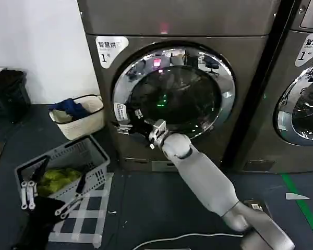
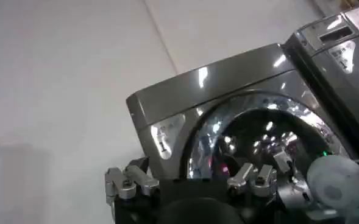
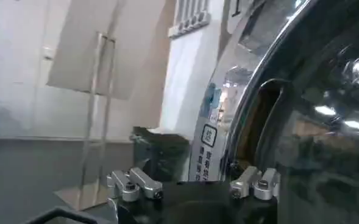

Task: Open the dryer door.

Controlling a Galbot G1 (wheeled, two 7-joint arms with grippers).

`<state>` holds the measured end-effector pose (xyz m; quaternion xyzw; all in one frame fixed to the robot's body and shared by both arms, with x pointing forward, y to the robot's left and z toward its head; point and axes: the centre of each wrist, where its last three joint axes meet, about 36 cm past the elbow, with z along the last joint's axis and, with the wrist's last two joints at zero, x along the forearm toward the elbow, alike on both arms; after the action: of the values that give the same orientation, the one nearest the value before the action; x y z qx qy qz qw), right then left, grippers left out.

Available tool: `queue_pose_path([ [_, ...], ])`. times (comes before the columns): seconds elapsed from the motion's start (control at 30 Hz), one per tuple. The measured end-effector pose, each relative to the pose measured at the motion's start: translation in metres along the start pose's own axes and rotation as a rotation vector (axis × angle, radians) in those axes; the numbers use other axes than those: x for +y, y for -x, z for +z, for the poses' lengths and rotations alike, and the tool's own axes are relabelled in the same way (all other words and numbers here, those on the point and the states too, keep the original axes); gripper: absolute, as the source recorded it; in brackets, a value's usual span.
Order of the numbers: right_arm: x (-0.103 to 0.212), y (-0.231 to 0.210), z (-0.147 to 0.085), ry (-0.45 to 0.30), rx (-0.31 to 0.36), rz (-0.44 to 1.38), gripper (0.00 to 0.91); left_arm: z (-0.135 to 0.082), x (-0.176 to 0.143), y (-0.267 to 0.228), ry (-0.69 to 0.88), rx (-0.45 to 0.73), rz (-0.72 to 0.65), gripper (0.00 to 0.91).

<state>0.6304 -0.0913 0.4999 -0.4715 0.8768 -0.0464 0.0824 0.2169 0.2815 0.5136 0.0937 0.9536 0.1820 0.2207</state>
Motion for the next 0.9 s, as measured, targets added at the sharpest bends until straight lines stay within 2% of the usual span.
queue_pose_path([
  [0.43, 0.004, -0.042, -0.015, 0.028, -0.067, -0.179, 0.907, 0.019, 0.023, 0.001, -0.013, 0.008, -0.019, 0.907],
  [0.9, 0.010, -0.097, -0.036, 0.057, -0.114, -0.336, 0.907, 0.053, 0.058, 0.030, -0.147, 0.041, 0.013, 0.907],
])
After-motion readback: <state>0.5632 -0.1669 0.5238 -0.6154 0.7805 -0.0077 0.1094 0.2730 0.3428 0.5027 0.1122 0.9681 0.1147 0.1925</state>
